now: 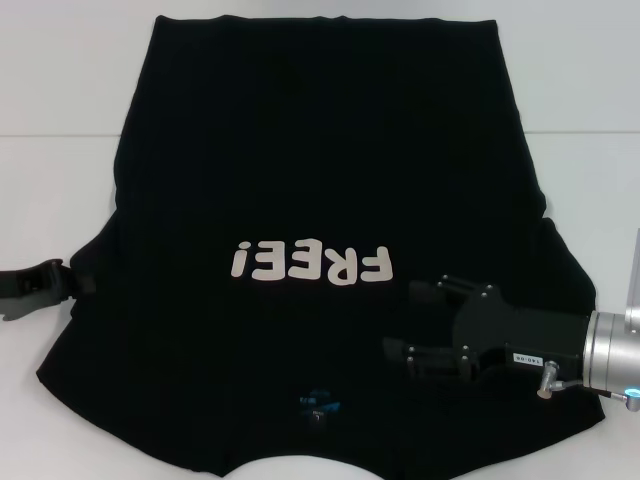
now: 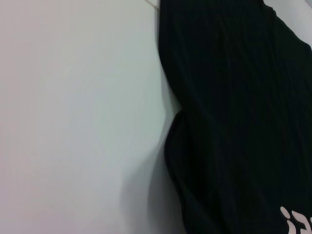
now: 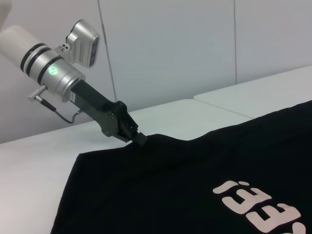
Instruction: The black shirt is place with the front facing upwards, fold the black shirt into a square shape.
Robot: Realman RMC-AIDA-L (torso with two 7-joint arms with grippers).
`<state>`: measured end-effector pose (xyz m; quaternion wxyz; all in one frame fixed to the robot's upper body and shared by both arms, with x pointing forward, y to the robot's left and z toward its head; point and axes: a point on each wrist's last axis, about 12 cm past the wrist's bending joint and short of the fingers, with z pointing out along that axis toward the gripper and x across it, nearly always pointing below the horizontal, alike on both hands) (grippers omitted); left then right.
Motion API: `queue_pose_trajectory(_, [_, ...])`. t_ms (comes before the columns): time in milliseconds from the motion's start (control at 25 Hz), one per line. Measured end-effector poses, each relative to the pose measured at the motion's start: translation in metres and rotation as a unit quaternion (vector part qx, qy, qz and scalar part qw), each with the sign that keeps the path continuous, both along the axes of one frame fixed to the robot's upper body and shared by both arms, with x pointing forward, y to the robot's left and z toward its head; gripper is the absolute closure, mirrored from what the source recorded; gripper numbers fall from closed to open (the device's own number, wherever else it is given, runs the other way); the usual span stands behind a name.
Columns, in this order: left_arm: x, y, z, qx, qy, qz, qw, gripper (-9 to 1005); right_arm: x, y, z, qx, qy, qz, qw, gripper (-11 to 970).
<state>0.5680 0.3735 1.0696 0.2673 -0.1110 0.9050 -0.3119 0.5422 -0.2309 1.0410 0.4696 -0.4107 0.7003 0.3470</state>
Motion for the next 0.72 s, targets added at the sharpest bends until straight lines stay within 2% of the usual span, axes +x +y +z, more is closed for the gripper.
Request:
queue_pose_trajectory(360, [0.002,0.007,0.014,-0.009,-0.02,0.005,1.0,965,0.0,0.0,0.0,0.0,-0.001,0.001,1.0,45])
queue_pose_trajectory(720, [0.003,0.011,0.017,-0.01,-0.026,0.013,1.0,964,0.002,0.001,0.001,-0.001,-0.002,0.0,1.0,44])
